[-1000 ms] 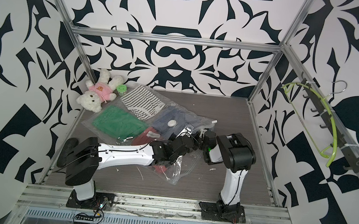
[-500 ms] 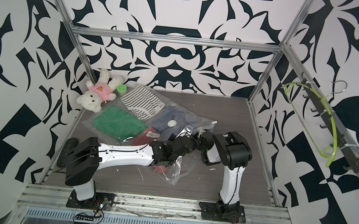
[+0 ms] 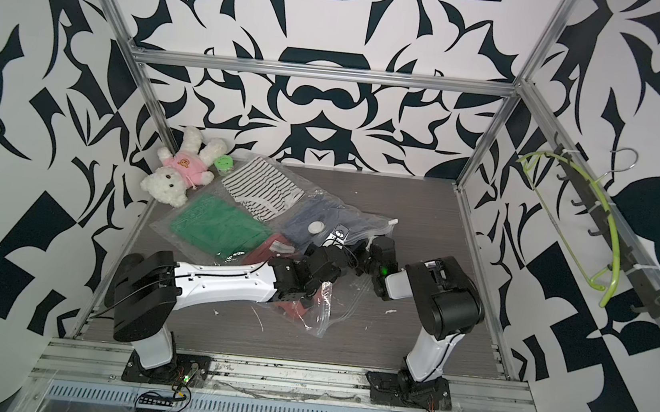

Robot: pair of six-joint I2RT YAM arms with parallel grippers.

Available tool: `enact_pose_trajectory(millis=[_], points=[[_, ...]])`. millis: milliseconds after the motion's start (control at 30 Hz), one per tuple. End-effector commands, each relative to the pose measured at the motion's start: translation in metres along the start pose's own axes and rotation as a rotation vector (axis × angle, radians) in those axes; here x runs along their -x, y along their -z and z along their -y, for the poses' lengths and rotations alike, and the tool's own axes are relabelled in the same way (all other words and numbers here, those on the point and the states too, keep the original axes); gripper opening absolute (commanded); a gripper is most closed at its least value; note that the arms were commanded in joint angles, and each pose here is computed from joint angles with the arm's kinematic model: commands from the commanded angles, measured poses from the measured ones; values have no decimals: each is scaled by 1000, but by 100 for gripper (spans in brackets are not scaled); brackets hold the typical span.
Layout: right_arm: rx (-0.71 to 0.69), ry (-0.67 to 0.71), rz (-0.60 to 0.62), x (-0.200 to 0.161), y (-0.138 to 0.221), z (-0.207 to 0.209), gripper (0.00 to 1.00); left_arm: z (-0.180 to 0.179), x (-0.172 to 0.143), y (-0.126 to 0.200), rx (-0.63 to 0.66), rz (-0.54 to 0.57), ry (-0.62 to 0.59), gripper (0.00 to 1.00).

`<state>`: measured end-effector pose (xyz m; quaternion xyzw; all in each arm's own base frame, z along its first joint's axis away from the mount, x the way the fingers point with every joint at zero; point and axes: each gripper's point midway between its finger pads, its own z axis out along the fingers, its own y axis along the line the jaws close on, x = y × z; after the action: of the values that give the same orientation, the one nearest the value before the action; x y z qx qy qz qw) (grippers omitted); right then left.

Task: Take the tank top out of the vacuum bag
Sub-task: Take out the tank top from the vacuum bag.

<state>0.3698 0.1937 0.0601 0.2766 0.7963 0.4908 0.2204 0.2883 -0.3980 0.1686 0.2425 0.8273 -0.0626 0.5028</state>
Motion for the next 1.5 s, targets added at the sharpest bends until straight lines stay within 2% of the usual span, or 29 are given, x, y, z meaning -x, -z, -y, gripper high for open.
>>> enact_pose_trajectory(millis=[0, 167, 433, 633, 1000, 1133, 1467], points=[[-27, 12, -6, -1, 2, 0, 0, -9, 8, 0, 5, 19, 34, 0], [-56, 3, 7, -4, 13, 0, 0, -15, 5, -8, 16, 1, 40, 0], [-158, 80, 62, -2, 54, -18, 0, -18, 5, -15, 2, -2, 63, 0], [-239, 91, 61, -7, 72, -7, 0, -17, 4, -19, 1, -2, 60, 0], [-324, 157, 149, 13, 118, -11, 0, -16, 0, -23, 3, -15, 58, 0], [-331, 163, 143, 18, 132, -16, 0, -14, -2, -26, -6, -23, 65, 0], [-455, 108, 187, 35, 173, 14, 0, -18, -4, -25, 9, -21, 66, 0]])
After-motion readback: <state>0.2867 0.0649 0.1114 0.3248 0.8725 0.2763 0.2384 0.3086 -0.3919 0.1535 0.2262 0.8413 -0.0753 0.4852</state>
